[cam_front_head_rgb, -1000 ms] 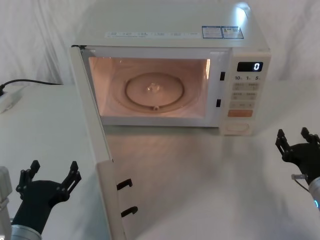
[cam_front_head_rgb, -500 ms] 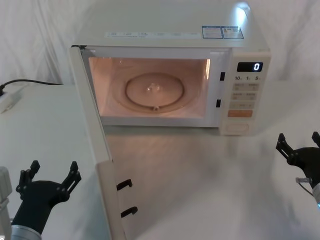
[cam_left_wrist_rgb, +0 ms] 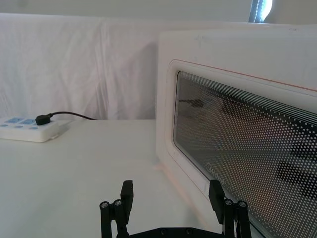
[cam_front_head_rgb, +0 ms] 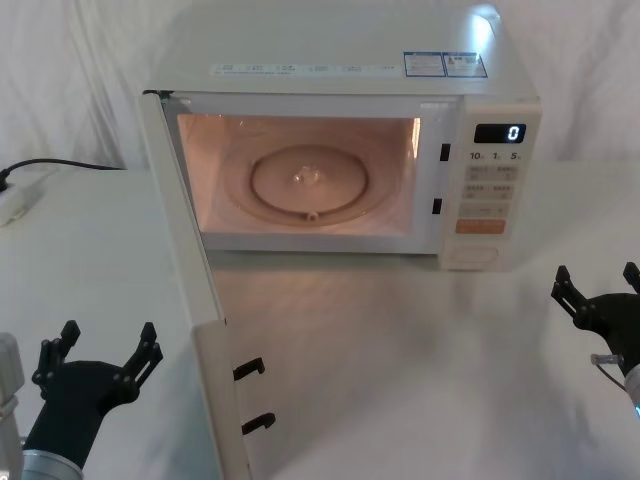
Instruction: Press the button to open the microwave door with one hand; close the microwave door with the other hand.
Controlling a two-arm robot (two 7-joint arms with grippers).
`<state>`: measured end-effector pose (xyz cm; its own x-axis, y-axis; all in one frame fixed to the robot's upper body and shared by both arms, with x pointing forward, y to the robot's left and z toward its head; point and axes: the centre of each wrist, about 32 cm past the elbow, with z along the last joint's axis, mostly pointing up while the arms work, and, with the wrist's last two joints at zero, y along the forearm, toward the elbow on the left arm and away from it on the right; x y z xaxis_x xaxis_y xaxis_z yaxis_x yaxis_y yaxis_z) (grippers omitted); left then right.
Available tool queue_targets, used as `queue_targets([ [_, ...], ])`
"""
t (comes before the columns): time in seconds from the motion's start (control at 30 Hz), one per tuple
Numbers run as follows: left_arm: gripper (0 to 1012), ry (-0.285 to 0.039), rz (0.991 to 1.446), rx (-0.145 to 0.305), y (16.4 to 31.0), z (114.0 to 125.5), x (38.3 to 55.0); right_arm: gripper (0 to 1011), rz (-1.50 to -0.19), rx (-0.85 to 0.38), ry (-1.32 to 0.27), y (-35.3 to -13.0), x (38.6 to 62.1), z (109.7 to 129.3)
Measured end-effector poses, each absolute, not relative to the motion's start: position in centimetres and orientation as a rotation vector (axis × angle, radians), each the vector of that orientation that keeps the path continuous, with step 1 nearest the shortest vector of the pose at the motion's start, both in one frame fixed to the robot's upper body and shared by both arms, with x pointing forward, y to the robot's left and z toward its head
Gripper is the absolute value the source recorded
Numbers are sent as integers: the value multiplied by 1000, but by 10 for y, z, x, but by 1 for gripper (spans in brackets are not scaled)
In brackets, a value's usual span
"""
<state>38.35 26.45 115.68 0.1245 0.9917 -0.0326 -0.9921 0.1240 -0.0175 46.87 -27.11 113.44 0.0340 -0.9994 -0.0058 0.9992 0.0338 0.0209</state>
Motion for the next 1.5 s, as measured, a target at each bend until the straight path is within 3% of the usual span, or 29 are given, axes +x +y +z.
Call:
queue_targets([
  [0.9, 1001, 14, 1446, -38, 265, 1157, 384, 1002, -1535, 20, -13, -271, 469, 1135],
  [1.07, 938, 14, 1446, -38, 265, 1157, 384, 1002, -1535, 20, -13, -271, 469, 1135],
  [1.3, 722, 14, 1446, -38, 265, 1157, 384, 1002, -1535, 20, -13, -271, 469, 1135],
  [1.37, 708, 14, 1446, -38, 265, 1157, 384, 1002, -1535, 20, -13, -271, 469, 1135],
  [1.47, 561, 14, 1446, -38, 265, 1157, 384, 1002, -1535, 20, -13, -271, 469, 1135],
  [1.5, 561, 14, 1446, -38, 265, 1157, 384, 1002, -1535, 20, -13, -271, 469, 1135],
])
